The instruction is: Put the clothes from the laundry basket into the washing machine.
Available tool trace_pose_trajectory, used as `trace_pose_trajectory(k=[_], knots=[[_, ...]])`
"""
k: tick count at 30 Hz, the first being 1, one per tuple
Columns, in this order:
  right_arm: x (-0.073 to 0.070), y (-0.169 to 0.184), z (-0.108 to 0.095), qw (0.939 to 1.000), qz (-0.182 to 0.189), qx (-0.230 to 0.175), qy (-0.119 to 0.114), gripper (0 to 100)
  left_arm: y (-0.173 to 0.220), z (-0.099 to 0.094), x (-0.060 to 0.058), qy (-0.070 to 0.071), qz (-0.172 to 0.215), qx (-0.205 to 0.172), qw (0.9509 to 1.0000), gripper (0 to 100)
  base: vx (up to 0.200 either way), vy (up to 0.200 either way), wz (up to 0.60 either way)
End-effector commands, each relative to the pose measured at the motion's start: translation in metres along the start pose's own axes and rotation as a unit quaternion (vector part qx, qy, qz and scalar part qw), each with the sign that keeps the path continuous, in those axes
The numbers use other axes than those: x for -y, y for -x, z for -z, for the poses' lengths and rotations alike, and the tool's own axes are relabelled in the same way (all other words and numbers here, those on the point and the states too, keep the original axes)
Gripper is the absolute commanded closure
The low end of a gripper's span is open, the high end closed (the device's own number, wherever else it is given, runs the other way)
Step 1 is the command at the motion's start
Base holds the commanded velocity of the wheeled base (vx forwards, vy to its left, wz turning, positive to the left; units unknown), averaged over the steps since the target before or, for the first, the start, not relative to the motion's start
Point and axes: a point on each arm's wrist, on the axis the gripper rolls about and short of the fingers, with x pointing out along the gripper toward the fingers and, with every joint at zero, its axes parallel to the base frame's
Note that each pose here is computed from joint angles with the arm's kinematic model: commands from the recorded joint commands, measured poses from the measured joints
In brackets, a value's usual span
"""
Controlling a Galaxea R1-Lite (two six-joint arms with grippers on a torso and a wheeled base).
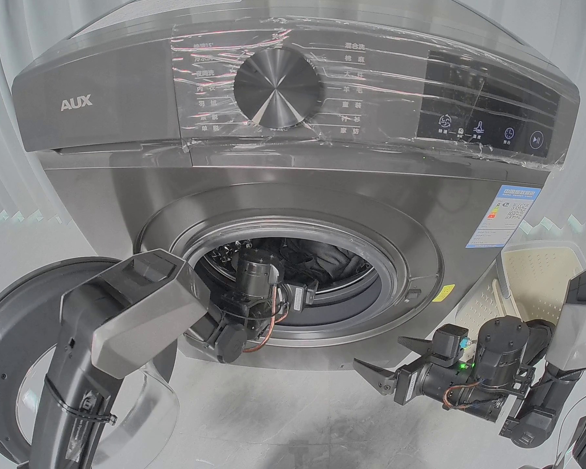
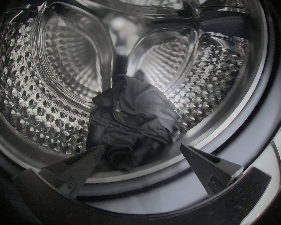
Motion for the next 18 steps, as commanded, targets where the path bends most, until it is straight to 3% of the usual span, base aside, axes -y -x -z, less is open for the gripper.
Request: trace_pose_trajectory(k=[1,4,7,8,9,10,11,15,18], knots=[[0.000,0.000,-0.002,1.0000,0.000,0.004,-0.001,0,0.090,-0.045,0.018,-0.006,0.040,0.016,0.9991,0,0.000,0.000,0.00],[0.000,0.000,-0.002,1.0000,0.000,0.004,-0.001,0,0.116,-0.047,0.024,-0.002,0.054,0.015,0.9984,0,0.000,0.000,0.00],[0.000,0.000,-0.002,1.0000,0.000,0.005,-0.001,0,0.138,-0.045,0.035,0.008,0.075,0.009,0.9971,0,0.000,0.000,0.00],[0.000,0.000,-0.002,1.0000,0.001,0.005,-0.001,0,0.153,-0.044,0.043,0.018,0.090,0.009,0.9958,0,0.000,0.000,0.00],[0.000,0.000,-0.002,1.0000,0.001,0.005,-0.001,0,0.153,-0.044,0.043,0.018,0.090,0.009,0.9958,0,0.000,0.000,0.00],[0.001,0.001,-0.002,1.0000,0.002,0.003,-0.001,0,0.174,-0.038,0.053,0.024,0.113,0.003,0.9933,0,0.000,0.000,0.00],[0.001,0.001,-0.001,1.0000,0.002,0.003,-0.001,0,0.183,-0.035,0.055,0.026,0.120,0.000,0.9924,0,0.000,0.000,0.00],[0.001,0.003,-0.001,1.0000,0.003,0.001,-0.001,0,0.204,-0.023,0.062,0.024,0.141,-0.012,0.9896,0,0.000,0.000,0.00],[0.000,0.009,-0.005,0.9999,0.005,0.011,0.000,0,0.224,-0.026,0.055,0.048,0.144,0.021,0.9882,0,0.000,0.000,0.00]])
